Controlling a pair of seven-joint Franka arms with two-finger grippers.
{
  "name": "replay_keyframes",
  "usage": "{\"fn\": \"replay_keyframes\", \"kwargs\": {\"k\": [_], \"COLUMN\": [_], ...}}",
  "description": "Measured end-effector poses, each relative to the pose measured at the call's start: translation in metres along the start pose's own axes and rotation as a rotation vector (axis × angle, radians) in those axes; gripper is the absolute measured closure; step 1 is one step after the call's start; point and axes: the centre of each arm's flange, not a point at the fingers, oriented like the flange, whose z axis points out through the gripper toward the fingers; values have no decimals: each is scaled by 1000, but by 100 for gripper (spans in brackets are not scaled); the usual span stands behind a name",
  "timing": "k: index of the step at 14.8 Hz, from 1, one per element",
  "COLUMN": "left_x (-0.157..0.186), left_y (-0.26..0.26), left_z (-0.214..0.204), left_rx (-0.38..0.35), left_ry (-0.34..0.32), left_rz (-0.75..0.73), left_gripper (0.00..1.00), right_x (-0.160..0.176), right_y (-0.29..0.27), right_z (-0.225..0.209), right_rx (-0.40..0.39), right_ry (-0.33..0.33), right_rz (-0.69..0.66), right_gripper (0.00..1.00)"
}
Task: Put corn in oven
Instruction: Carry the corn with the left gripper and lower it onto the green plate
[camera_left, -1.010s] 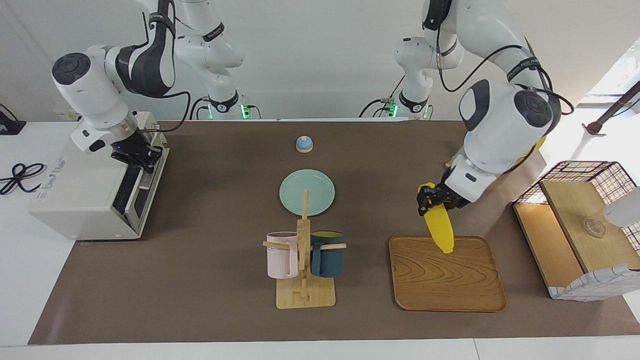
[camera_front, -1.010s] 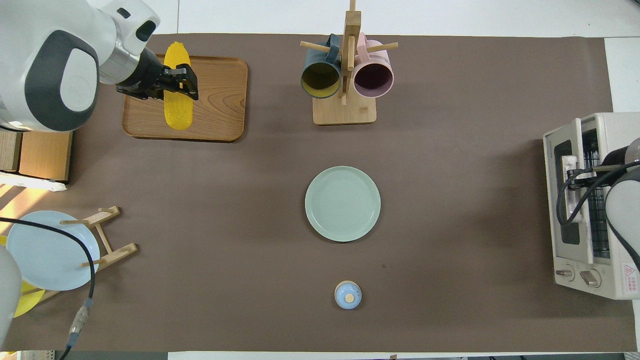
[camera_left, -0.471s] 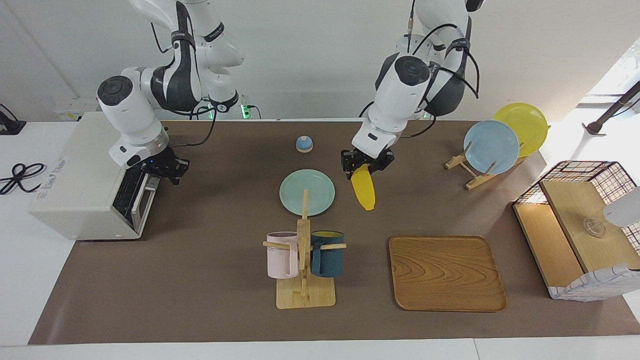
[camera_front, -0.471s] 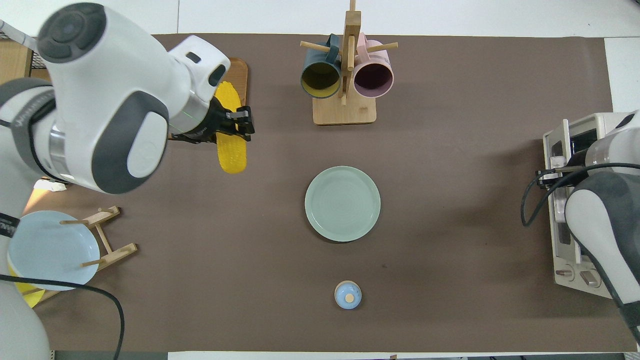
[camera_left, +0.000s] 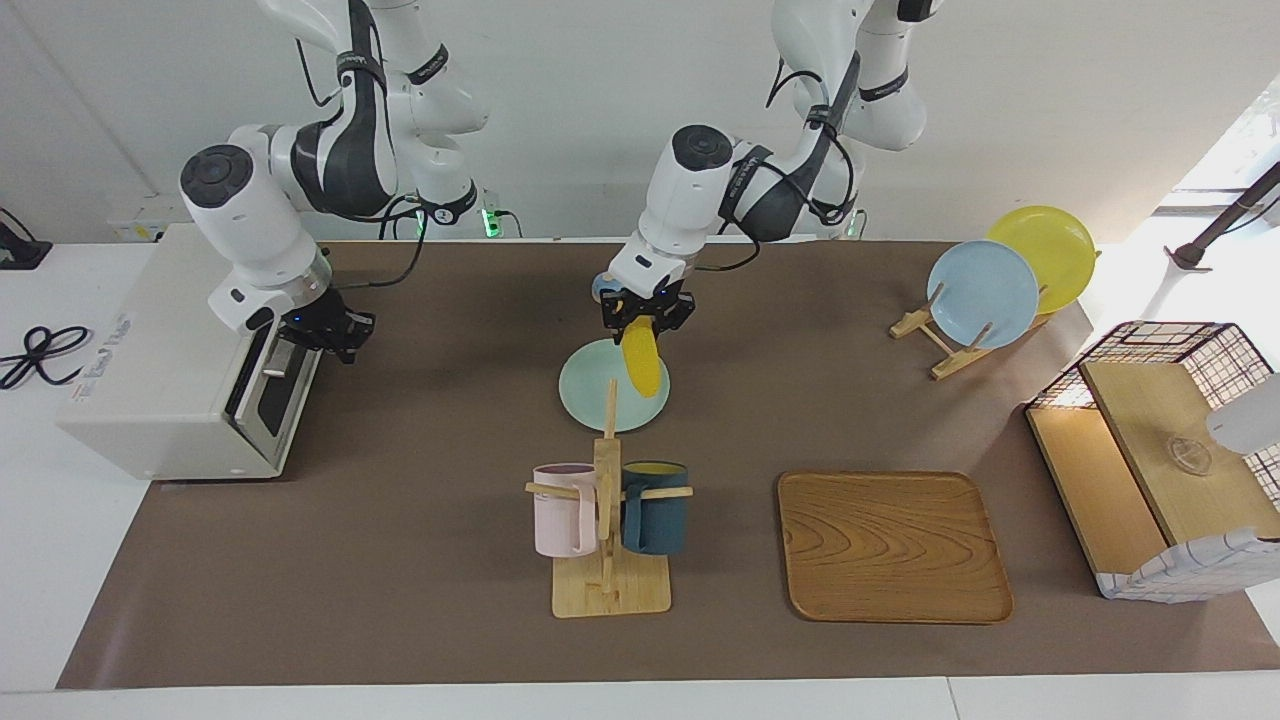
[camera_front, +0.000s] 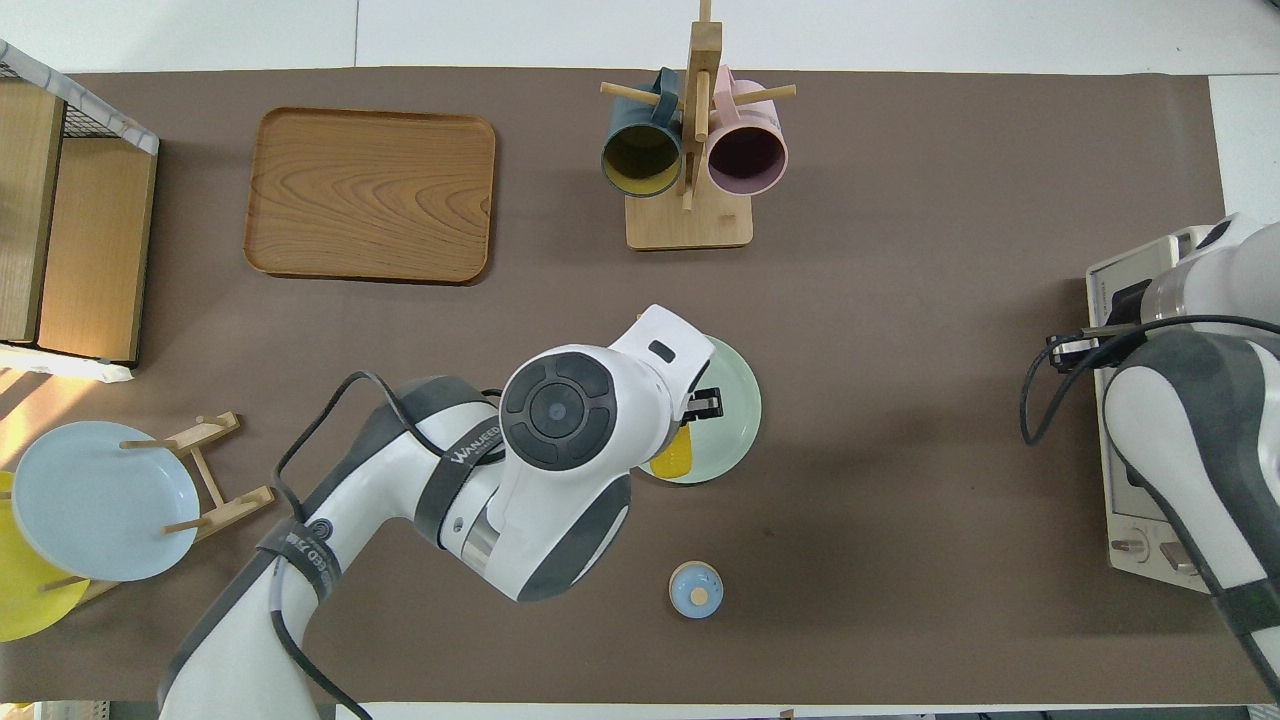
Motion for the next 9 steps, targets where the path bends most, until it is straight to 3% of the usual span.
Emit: {"fn": "replay_keyframes", "kwargs": {"k": [2,5,9], "left_x": [-6,-6,-4], "left_y": [8,10,9], "left_z": [37,76,85], "left_rx": [3,-6,-5], "left_ry": [-2,13,15], "left_rz": [7,9,6], "left_gripper": [47,47,47], "right_x": [3,2,-6], "right_y": [0,14,58], "right_z": [-30,-38,-35], "right_rx": [-8,-51,-62], "right_ry": [-4,-17,-31], "right_rz": [-3,-8,-6], "right_gripper": [99,99,99]}}
